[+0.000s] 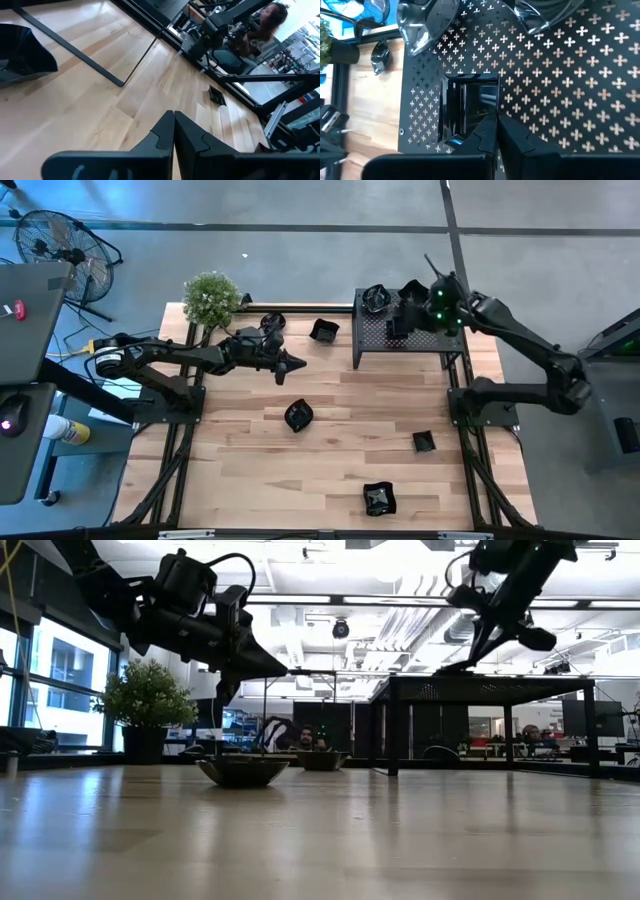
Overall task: Pick & Place Mini shaped plates
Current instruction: Stack the black square plate on top of the black square plate on the shelf
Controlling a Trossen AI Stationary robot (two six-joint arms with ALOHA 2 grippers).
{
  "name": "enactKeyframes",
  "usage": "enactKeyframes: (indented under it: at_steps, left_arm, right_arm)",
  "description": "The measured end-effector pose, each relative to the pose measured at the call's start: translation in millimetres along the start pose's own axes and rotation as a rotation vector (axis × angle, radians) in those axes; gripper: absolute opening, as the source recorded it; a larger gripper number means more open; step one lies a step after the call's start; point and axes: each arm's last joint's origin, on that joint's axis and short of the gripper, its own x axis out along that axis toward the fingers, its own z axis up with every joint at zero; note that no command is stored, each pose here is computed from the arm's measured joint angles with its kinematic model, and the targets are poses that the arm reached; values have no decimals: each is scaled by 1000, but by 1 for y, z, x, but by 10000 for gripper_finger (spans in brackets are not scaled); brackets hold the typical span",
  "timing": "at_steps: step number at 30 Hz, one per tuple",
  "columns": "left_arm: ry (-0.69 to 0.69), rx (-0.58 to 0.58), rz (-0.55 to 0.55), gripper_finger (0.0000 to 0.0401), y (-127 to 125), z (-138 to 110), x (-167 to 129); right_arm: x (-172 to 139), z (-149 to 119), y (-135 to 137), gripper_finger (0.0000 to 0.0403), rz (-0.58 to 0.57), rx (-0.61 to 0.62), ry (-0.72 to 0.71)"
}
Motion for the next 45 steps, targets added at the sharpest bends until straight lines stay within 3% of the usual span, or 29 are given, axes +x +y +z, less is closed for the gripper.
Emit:
enactKeyframes:
  at_steps: [6,17,20,26,31,45]
  left_arm:
    - [-1,0,2,1,0,0,0]
    - [15,-1,-22,1,-1,-1,0]
    - [17,4,-26,1,-1,-1,0]
    - [19,22,-28,1,-1,-1,0]
    - [24,22,-37,1,-1,-1,0]
    - [24,24,-37,1,-1,-1,0]
  right_arm:
    - [5,6,-3,18,14,13,26]
    - [-5,9,6,74,73,-35,23]
    - [-5,8,8,66,60,-52,15]
    - [-3,2,4,9,-48,-59,0]
    - [-2,0,6,9,-45,-66,12]
    - [8,-1,12,93,-74,-95,5]
